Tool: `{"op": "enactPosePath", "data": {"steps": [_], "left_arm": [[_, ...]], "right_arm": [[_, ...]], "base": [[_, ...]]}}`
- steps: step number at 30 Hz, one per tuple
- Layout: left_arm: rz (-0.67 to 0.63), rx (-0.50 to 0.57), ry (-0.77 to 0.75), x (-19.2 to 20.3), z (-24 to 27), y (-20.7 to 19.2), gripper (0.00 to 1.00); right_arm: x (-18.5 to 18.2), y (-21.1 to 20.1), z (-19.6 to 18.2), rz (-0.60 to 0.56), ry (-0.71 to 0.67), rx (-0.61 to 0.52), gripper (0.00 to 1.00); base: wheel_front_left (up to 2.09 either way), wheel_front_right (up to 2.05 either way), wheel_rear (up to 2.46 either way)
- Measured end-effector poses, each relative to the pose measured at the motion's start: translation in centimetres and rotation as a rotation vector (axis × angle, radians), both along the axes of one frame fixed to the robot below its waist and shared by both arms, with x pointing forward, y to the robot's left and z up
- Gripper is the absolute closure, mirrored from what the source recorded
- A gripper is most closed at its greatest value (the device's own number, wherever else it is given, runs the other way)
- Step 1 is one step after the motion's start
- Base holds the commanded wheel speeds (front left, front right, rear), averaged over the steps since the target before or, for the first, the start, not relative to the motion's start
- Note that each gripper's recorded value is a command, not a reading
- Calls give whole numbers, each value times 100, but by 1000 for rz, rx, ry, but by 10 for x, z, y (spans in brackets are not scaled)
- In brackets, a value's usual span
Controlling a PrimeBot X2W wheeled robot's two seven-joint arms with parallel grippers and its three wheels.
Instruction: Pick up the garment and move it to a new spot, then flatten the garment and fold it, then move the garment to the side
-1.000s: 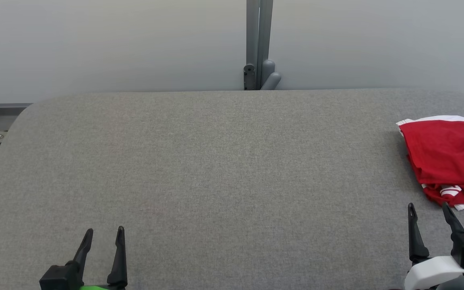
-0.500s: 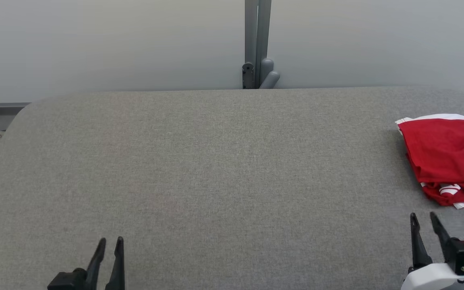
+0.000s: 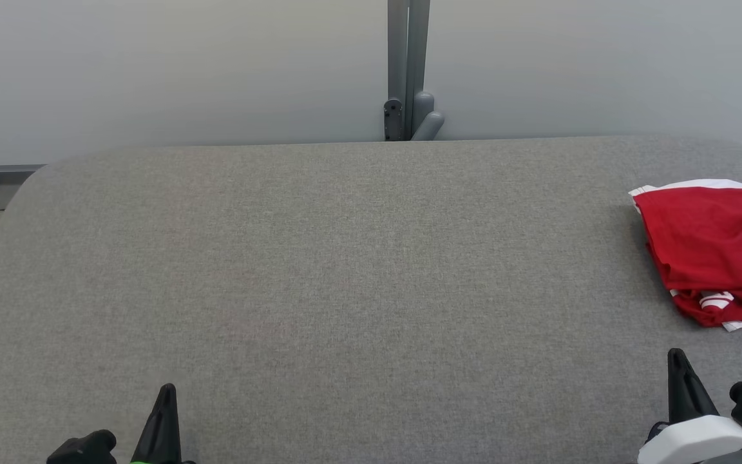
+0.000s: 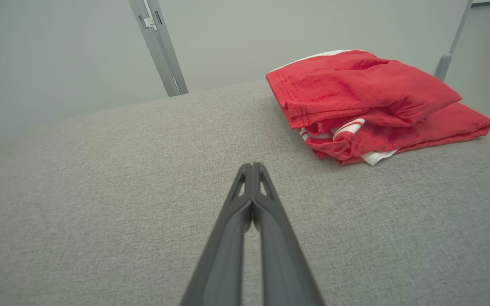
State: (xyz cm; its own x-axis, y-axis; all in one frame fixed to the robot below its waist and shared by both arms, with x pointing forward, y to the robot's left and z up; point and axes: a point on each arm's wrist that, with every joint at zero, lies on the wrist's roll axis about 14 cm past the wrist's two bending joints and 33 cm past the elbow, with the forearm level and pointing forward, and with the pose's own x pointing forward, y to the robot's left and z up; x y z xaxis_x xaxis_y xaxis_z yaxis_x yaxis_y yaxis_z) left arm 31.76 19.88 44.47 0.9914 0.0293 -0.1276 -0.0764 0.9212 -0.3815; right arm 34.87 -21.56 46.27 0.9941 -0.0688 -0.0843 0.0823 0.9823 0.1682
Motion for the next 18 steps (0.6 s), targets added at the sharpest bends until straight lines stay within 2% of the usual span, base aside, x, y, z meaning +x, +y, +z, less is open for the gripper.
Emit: {"op": "enactPosePath", "data": {"steps": [18], "left_arm": [[65, -267, -11, 16, 9, 6, 100]], "right_arm": [[9, 0, 7, -51, -25, 330, 100]], "base": [[0, 0, 0]]}}
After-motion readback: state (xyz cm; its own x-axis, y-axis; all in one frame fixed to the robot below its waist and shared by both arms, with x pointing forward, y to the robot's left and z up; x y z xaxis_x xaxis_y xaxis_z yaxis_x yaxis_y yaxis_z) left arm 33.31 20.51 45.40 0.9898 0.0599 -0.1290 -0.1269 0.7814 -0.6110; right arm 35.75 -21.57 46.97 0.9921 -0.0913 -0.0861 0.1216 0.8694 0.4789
